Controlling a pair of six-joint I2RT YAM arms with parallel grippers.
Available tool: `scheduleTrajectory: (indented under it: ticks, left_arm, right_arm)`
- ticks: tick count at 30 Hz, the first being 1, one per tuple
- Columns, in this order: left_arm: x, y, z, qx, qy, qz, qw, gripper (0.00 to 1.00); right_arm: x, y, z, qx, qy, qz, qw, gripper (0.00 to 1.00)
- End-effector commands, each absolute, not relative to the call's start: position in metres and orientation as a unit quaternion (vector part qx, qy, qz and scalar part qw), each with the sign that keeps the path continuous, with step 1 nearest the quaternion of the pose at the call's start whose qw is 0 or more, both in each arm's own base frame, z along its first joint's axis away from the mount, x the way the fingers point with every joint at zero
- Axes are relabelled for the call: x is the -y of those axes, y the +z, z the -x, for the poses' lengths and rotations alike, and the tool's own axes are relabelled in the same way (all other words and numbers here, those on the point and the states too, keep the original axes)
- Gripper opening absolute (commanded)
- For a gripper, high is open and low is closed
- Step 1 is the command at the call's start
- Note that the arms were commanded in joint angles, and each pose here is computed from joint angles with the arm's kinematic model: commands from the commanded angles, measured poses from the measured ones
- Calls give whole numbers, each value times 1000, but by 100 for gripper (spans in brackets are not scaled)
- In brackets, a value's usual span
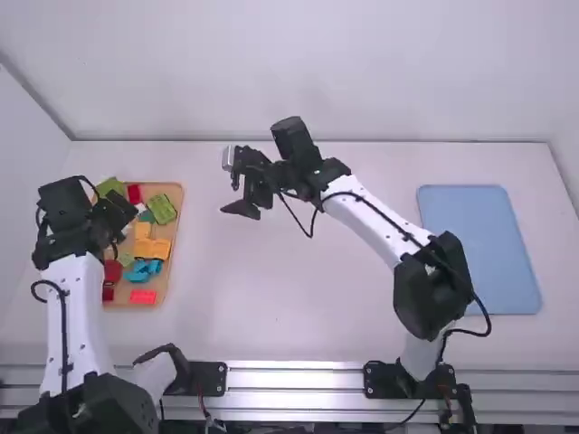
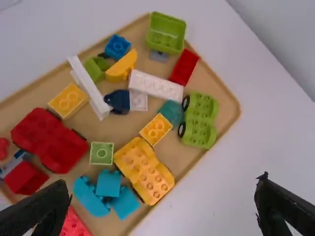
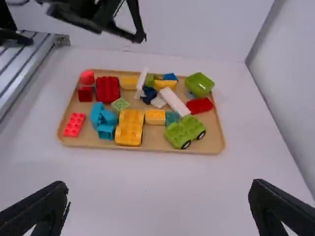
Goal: Assemble lego blocks to make yellow taxi
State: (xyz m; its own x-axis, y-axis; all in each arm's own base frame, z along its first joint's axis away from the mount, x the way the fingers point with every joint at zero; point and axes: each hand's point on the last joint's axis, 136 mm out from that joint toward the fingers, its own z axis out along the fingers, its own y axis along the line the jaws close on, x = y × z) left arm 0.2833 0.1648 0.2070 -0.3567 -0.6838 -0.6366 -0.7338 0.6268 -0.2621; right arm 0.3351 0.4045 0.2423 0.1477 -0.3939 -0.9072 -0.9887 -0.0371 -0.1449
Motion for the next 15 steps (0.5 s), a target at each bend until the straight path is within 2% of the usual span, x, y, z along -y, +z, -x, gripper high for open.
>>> scheduleTrajectory:
  ticks: [1,6,11,15]
  left_arm:
    - [-169,213,-285,-827,34,426,365,99]
    - [-155,201,-277,-865,29,421,271,99]
    - [-147,176,-297,-897,28,406,175,99]
    - [-150,141,-298,-876,28,471,100,99]
  right_arm:
    - [-405,258,-324,-537,343,635,437,98]
    - [-405,252,-328,-544,330,633,441,98]
    - [-407,256,-324,-534,341,635,442,98]
    - [-407,256,-324,-533,341,635,442,98]
